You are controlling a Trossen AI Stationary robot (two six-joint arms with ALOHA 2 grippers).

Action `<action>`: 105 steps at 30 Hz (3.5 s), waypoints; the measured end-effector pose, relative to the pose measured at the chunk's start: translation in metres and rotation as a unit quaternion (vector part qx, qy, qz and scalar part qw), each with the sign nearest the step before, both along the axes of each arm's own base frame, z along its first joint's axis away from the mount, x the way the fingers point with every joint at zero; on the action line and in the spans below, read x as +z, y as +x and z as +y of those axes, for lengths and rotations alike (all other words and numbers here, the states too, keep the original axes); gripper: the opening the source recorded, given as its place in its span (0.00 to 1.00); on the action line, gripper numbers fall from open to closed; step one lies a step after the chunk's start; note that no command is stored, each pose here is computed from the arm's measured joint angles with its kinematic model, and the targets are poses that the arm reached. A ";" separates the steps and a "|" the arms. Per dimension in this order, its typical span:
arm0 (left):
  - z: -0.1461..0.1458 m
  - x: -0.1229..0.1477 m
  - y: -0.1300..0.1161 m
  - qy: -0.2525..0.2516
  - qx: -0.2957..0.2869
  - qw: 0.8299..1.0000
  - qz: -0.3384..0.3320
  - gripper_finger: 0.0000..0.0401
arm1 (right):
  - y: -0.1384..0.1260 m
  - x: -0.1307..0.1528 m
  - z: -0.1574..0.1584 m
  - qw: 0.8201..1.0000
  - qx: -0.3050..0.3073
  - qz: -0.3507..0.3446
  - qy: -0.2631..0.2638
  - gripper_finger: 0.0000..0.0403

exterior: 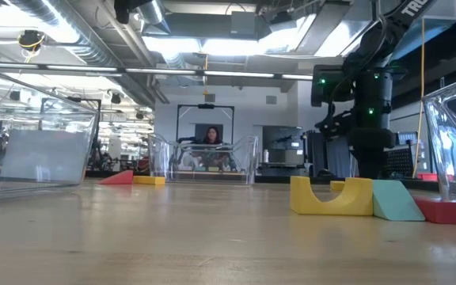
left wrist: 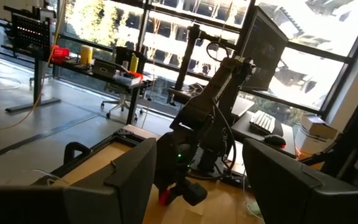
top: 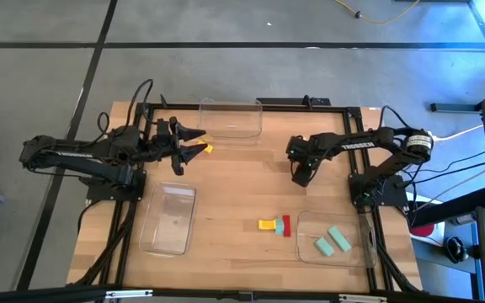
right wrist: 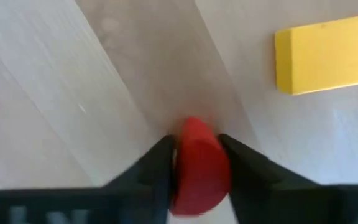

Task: Sort & place blocks by color
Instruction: Put the top right red block on the top transparent bin

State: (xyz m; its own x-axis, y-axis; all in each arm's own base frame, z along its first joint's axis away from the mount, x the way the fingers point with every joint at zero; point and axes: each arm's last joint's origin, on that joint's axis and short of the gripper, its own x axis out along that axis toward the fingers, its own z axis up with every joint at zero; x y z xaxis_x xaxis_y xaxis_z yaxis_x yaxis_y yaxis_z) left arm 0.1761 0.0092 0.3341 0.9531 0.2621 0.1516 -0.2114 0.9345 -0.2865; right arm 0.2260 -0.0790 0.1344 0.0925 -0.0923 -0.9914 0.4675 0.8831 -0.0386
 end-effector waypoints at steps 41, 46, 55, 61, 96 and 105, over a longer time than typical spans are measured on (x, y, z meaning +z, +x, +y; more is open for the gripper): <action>-0.002 -0.002 0.001 0.002 -0.031 0.999 0.009 0.58 | 0.020 0.162 0.081 0.758 0.045 -0.650 -0.003 0.22; -0.002 -0.002 0.001 0.001 -0.031 0.999 0.009 0.58 | 0.020 0.159 0.081 0.765 0.044 -0.642 -0.001 0.22; -0.001 -0.007 0.010 -0.044 -0.046 0.998 0.015 0.58 | 0.023 0.158 0.080 0.767 0.033 -0.641 -0.013 0.22; -0.001 -0.032 0.047 -0.085 -0.109 0.989 0.057 0.58 | 0.051 0.170 0.077 0.766 0.042 -0.640 -0.038 0.22; -0.010 -0.052 0.114 -0.098 -0.147 0.984 -0.014 0.58 | 0.125 0.165 0.088 0.742 0.068 -0.667 0.030 0.22; -0.008 -0.053 0.114 -0.080 -0.161 0.984 0.002 0.47 | 0.122 0.166 0.088 0.747 0.084 -0.658 0.037 0.21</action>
State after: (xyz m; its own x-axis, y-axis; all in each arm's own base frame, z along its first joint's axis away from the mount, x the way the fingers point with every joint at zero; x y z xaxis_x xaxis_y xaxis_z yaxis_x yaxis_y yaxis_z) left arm 0.2905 0.0009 0.2814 0.9911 -0.0342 0.1287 0.0874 0.8964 -0.4346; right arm 0.3476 0.0088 0.3008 0.9963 0.0800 -0.0323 -0.0599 0.9107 0.4087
